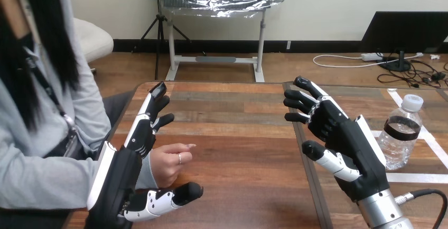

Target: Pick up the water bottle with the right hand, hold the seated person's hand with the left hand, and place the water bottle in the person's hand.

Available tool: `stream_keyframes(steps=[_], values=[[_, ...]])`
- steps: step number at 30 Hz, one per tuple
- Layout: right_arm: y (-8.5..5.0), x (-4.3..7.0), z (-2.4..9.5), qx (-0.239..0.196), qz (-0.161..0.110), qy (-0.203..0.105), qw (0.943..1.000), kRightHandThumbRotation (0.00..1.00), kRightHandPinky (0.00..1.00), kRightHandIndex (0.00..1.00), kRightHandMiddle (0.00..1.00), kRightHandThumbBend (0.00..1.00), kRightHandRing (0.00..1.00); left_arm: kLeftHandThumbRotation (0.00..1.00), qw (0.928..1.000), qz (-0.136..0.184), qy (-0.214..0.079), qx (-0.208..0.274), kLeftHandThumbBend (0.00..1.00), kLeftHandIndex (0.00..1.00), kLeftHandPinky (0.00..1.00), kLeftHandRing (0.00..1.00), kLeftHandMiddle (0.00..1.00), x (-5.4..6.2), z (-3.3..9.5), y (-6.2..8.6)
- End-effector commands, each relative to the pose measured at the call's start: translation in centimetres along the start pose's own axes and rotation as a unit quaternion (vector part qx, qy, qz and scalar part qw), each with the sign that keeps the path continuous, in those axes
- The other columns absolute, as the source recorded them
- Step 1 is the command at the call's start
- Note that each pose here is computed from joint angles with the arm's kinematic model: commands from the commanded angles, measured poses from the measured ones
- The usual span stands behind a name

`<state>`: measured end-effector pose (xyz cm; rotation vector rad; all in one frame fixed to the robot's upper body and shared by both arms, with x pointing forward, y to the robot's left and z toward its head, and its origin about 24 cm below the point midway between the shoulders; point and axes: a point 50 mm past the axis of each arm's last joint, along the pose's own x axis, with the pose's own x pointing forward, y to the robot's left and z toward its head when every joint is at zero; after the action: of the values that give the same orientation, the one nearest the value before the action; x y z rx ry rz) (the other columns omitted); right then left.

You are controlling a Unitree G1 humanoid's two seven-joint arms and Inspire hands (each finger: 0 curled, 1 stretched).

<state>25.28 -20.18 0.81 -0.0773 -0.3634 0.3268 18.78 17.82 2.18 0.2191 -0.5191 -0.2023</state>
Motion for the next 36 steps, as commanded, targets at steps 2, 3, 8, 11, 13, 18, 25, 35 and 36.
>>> stream_keyframes(steps=[2,3,8,11,13,18,25,35,36], values=[[-0.59,1.24,0.92,-0.019,-0.003,-0.029,0.9994,0.62,0.78,0.91,0.86,1.0,0.85,0.61,0.9994,0.006,-0.032,0.008,1.0,0.96,0.88,0.96,0.98,1.4,0.42,0.33],[-0.58,1.24,0.92,-0.019,-0.003,-0.029,0.9994,0.62,0.78,0.91,0.86,1.0,0.85,0.61,0.9994,0.006,-0.033,0.008,1.0,0.96,0.88,0.96,0.98,1.38,0.44,0.34],[-0.54,1.21,0.91,-0.019,-0.003,-0.03,0.9994,0.62,0.77,0.91,0.87,1.0,0.85,0.61,0.9994,0.007,-0.034,0.007,1.0,0.96,0.88,0.96,0.98,1.3,0.47,0.35],[-0.5,1.24,0.91,-0.021,-0.003,-0.03,0.9993,0.62,0.77,0.9,0.87,1.0,0.85,0.6,0.9993,0.007,-0.035,0.008,1.0,0.96,0.88,0.96,0.98,1.28,0.47,0.39],[-0.47,1.27,0.92,-0.021,-0.003,-0.03,0.9993,0.62,0.77,0.9,0.87,1.0,0.85,0.6,0.9993,0.008,-0.034,0.009,1.0,0.96,0.88,0.96,0.98,1.29,0.46,0.43],[-0.37,1.31,0.94,-0.02,0.001,-0.033,0.9993,0.62,0.76,0.91,0.88,1.0,0.85,0.6,0.9994,0.008,-0.034,0.009,1.0,0.96,0.88,0.96,0.98,1.23,0.46,0.51],[-0.25,1.37,0.94,-0.018,0.002,-0.033,0.9993,0.62,0.76,0.91,0.88,1.0,0.85,0.59,0.9993,0.007,-0.035,0.008,1.0,0.96,0.88,0.96,0.98,1.22,0.45,0.61],[-0.09,1.52,1.0,-0.017,0.004,-0.036,0.9992,0.61,0.76,0.91,0.88,1.0,0.85,0.58,0.9993,0.009,-0.034,0.009,1.0,0.97,0.89,0.96,0.98,1.12,0.44,0.68],[-0.07,1.54,1.0,-0.017,0.004,-0.036,0.9992,0.61,0.76,0.91,0.88,1.0,0.85,0.58,0.9993,0.009,-0.034,0.009,1.0,0.97,0.89,0.96,0.98,1.12,0.45,0.69]])
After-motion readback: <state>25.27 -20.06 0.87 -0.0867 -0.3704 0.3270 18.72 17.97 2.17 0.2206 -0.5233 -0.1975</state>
